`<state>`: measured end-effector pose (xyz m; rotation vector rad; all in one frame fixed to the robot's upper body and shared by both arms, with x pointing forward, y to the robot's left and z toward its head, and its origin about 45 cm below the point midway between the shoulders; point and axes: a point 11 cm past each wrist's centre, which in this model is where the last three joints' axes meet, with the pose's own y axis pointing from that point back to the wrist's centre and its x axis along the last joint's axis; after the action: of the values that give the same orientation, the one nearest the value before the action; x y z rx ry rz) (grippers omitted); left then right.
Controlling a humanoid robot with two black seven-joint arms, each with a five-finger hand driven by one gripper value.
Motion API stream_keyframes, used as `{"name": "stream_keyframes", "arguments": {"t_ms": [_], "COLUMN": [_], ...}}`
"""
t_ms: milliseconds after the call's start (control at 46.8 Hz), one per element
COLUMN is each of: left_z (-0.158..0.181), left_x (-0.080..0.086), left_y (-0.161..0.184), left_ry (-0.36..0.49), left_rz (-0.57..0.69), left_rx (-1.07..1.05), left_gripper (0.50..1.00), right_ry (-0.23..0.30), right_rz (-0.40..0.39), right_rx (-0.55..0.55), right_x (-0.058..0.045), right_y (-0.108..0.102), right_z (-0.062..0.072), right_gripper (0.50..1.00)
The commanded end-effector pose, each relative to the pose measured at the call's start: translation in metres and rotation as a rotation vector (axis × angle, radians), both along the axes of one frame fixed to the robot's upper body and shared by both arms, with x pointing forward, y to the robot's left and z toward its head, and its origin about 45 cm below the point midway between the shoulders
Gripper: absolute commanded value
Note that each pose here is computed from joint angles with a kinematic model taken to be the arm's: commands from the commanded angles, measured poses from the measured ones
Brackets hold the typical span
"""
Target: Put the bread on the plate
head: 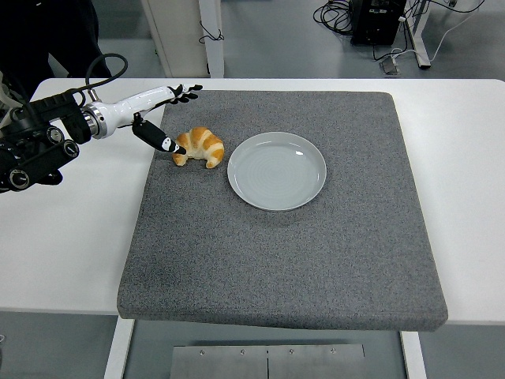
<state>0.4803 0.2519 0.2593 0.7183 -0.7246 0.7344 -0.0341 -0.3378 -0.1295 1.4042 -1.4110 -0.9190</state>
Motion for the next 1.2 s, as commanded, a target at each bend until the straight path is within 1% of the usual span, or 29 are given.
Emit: {"name": "stream_keyframes", "arguments": {"t_ms": [0,107,299,491,684,791,1026,1132,1175], "left_z": [-0.002,-0.004,-0.013,-0.023,-0.025,-0.027,-0.032,-0.033,-0.035], "left_x": [0.000,0.000,-0.001,-0.004,0.002,0.004,0.004,0.003,0.002], "left_y": [-0.005,-0.010,-0.013,-0.014,-0.013,-0.013,-0.020,-0.021,-0.023], "left_ry": [-0.017,-0.050,-0.046,-0.088,-0.109,-0.115,-0.113,-0.111,-0.107], "left_rz": [-0.014,-0.014,-0.023,-0.028,-0.003,0.009,0.003,-0.001,-0.008], "left_rx": [0.021,0.029,0.057,0.110,0.127,0.132,0.130,0.132,0.137], "left_gripper": [0.968,0.968,0.968,0.968,0.963,0.948,0.918,0.892,0.869], "right_ry": [0.000,0.000,0.000,0.000,0.000,0.001,0.000,0.000,0.000], "right_rz": [0.000,0.000,0.000,0.000,0.000,-0.001,0.000,0.000,0.000], "right_rx": [-0.001,0.001,-0.001,0.001,-0.001,0.001,-0.001,0.001,-0.001], "right_x": [0.000,0.000,0.000,0.000,0.000,-0.001,0.000,0.000,0.000], "right_y": [0.000,0.000,0.000,0.000,0.000,0.000,0.000,0.000,0.000], "right_z": [0.000,0.000,0.000,0.000,0.000,0.000,0.000,0.000,0.000], "right_gripper": [1.000,1.000,1.000,1.000,1.000,1.000,1.000,1.000,1.000]}}
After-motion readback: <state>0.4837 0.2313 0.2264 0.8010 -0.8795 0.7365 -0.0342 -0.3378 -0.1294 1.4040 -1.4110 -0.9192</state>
